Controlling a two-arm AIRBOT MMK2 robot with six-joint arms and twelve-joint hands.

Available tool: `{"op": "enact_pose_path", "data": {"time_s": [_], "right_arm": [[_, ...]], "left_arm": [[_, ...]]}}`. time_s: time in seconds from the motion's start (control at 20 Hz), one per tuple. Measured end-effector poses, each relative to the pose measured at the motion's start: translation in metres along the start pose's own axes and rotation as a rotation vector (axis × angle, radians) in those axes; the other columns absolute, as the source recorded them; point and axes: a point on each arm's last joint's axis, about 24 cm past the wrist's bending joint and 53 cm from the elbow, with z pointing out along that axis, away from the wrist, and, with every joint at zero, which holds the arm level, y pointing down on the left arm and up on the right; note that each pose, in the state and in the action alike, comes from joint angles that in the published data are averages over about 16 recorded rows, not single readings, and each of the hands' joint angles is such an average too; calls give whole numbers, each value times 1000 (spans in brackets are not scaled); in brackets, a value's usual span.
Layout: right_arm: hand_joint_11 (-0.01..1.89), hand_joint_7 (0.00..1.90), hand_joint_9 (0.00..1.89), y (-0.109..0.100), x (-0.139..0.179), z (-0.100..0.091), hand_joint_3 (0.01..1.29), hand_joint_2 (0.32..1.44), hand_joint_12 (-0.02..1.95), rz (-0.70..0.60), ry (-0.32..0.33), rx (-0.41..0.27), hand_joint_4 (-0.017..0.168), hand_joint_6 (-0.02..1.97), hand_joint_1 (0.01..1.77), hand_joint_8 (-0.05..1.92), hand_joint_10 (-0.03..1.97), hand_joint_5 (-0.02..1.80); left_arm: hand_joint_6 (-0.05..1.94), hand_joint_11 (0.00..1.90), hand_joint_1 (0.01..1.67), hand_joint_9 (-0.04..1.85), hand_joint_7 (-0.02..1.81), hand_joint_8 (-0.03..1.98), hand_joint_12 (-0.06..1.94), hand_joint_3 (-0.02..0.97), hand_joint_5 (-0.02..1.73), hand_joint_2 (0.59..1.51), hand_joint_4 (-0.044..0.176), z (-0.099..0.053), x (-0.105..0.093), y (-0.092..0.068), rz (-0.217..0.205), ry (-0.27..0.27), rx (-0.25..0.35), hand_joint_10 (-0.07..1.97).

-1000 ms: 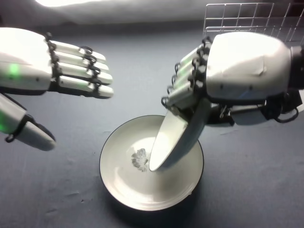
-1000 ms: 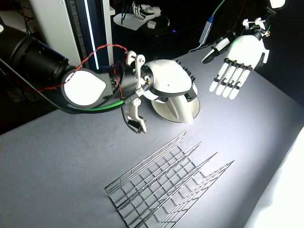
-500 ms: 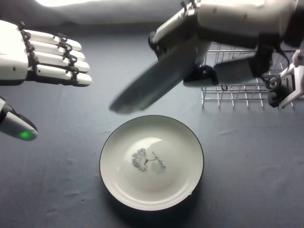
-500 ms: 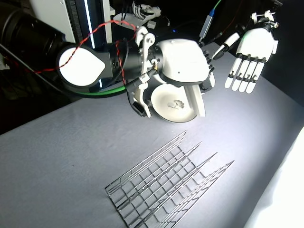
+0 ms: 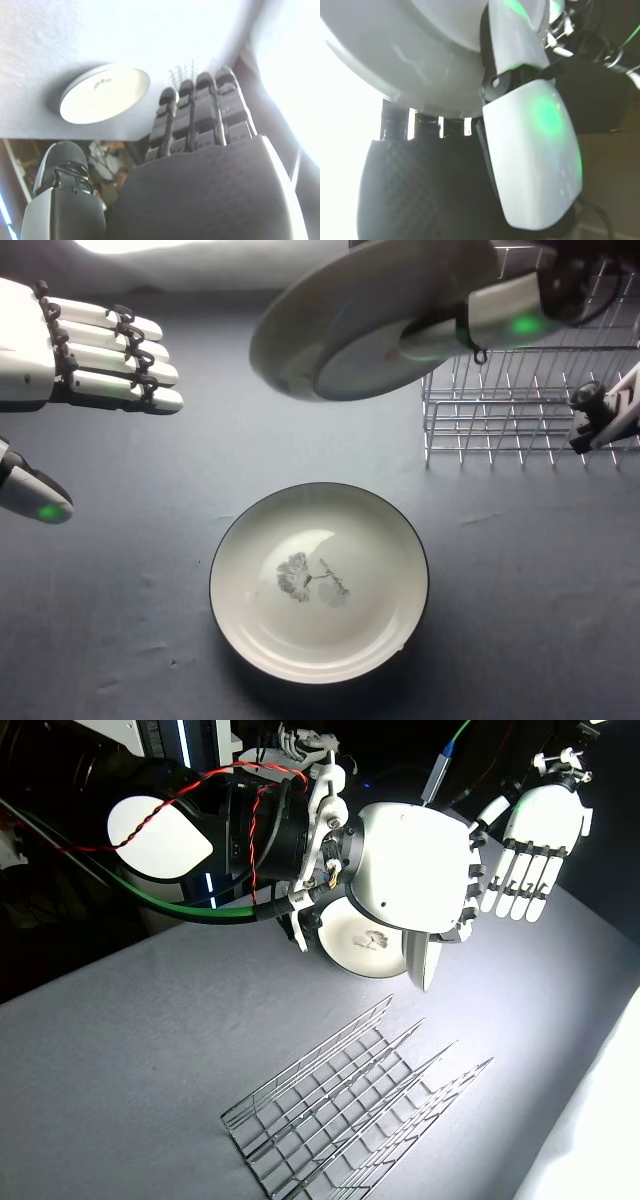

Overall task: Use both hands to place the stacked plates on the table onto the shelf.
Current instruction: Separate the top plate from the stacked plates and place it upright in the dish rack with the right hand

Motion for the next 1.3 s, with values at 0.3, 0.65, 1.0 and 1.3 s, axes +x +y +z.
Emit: {"op": "enact_pose_path", "data": {"time_s": [0.3,0.65,1.0,1.3], "right_arm": [[828,864,823,-6,-24,0,12,1079,1674,99,-52,41,5,1305,1308,1166,1262,775],[810,873,849,-12,-61,-6,12,1080,1654,128,-125,62,3,1275,1312,1122,1267,773],[789,880,854,-27,-94,-25,11,1079,1639,114,-192,98,-8,1261,1334,1067,1329,769],[786,881,853,-47,-106,-44,12,1080,1642,97,-221,143,-8,1258,1342,1057,1322,773]], "left_arm": [[6,17,14,36,52,-2,1,20,64,1103,2,2,0,1,2,0,1,11],[5,20,15,24,35,-1,1,21,37,1103,2,4,0,-2,4,1,9,11],[5,22,14,19,15,-1,1,21,15,1104,2,6,0,-3,5,1,13,11],[5,22,14,22,18,-1,1,20,15,1103,2,8,0,-6,5,3,21,11]]}}
